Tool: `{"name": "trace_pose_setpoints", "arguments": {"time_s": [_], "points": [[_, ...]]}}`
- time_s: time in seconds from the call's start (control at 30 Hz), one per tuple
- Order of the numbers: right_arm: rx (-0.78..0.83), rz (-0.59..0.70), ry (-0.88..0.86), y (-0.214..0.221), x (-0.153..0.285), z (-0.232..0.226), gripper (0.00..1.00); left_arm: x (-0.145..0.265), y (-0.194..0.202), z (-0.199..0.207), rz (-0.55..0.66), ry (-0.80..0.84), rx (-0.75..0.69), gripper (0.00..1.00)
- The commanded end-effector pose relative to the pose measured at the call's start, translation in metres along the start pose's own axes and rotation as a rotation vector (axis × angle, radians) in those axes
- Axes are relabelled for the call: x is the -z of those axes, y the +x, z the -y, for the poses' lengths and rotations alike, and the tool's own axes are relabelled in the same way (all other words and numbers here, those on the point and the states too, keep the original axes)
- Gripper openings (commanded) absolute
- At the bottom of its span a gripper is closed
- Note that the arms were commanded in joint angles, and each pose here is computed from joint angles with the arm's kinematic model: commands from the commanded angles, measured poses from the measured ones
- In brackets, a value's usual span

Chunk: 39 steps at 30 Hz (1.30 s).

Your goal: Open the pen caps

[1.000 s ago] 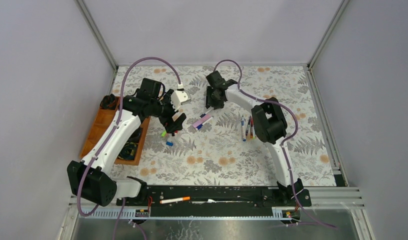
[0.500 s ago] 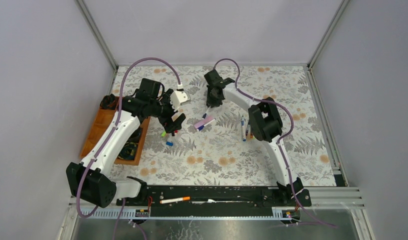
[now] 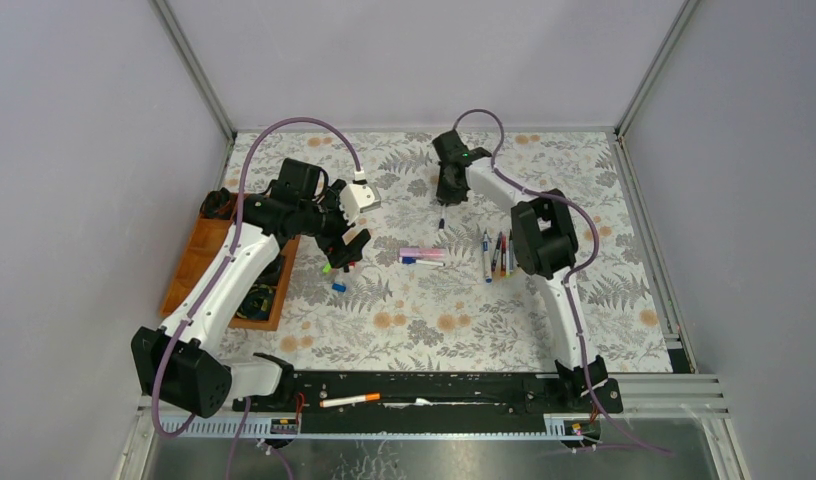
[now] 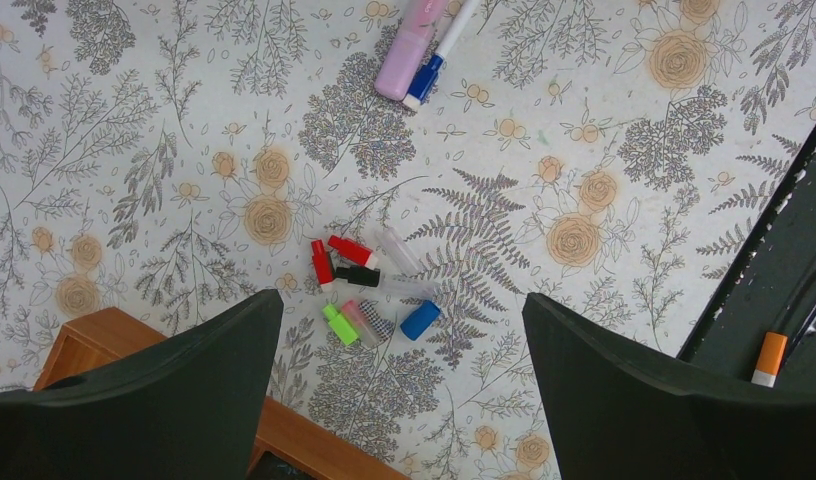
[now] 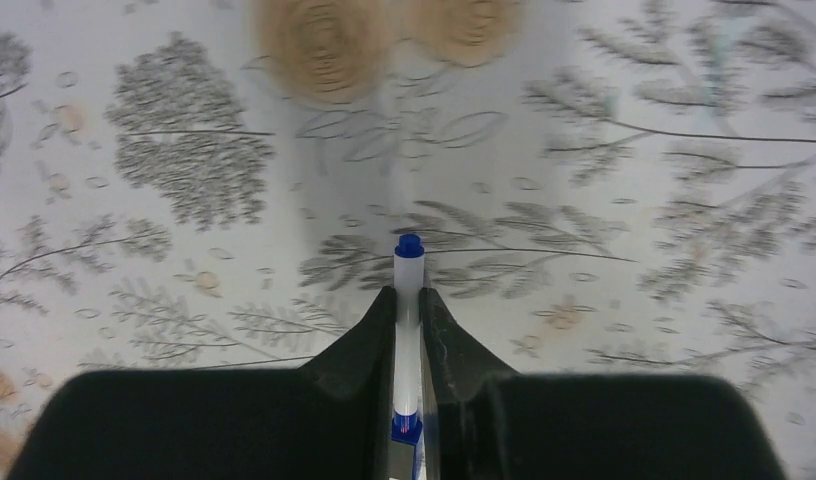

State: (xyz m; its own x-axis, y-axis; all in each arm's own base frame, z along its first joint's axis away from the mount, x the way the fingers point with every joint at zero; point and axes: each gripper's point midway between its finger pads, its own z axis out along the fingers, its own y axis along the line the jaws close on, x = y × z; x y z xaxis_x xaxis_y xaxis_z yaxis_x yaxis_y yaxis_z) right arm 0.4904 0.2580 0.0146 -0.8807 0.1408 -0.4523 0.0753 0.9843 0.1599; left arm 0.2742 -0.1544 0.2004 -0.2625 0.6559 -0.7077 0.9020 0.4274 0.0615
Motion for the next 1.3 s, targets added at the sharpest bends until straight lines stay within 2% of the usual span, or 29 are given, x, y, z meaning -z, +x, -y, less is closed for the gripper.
{"name": "trace_pose_setpoints", "arguments": {"time_s": [0.0, 0.13, 0.27, 0.4, 0.57, 0.77, 1.0, 1.13, 1.27], "points": [[0.002, 0.041, 0.068, -0.014, 0.024, 0.033, 0.03, 0.002, -0.003, -0.006, 0.02, -0.027, -0.018, 0.98], [0.008, 0.048, 0.047, -0.013, 0.035, 0.033, 0.03, 0.003, -0.002, -0.003, 0.024, -0.023, -0.017, 0.99], [0.014, 0.01, 0.038, 0.003, 0.035, 0.035, 0.22, 0.005, -0.005, -0.001, 0.033, -0.014, -0.015, 0.98], [0.024, -0.055, 0.058, 0.029, 0.026, 0.043, 0.29, 0.006, -0.007, 0.004, 0.045, 0.001, -0.011, 0.98], [0.043, -0.103, 0.088, 0.053, 0.02, 0.051, 0.3, 0.007, -0.011, 0.003, 0.051, 0.005, -0.002, 0.98], [0.086, -0.145, 0.13, 0.063, 0.016, 0.053, 0.24, 0.009, -0.015, 0.007, 0.066, 0.024, 0.018, 0.98], [0.08, -0.103, 0.121, 0.046, 0.027, 0.047, 0.0, 0.006, -0.013, 0.011, 0.065, 0.042, 0.049, 0.98], [0.014, -0.009, 0.007, 0.012, 0.062, 0.018, 0.0, 0.002, -0.015, 0.01, 0.078, 0.042, 0.088, 0.98], [-0.088, 0.134, -0.192, -0.016, 0.125, -0.02, 0.0, 0.006, -0.034, -0.002, 0.115, -0.005, 0.189, 0.98]]}}
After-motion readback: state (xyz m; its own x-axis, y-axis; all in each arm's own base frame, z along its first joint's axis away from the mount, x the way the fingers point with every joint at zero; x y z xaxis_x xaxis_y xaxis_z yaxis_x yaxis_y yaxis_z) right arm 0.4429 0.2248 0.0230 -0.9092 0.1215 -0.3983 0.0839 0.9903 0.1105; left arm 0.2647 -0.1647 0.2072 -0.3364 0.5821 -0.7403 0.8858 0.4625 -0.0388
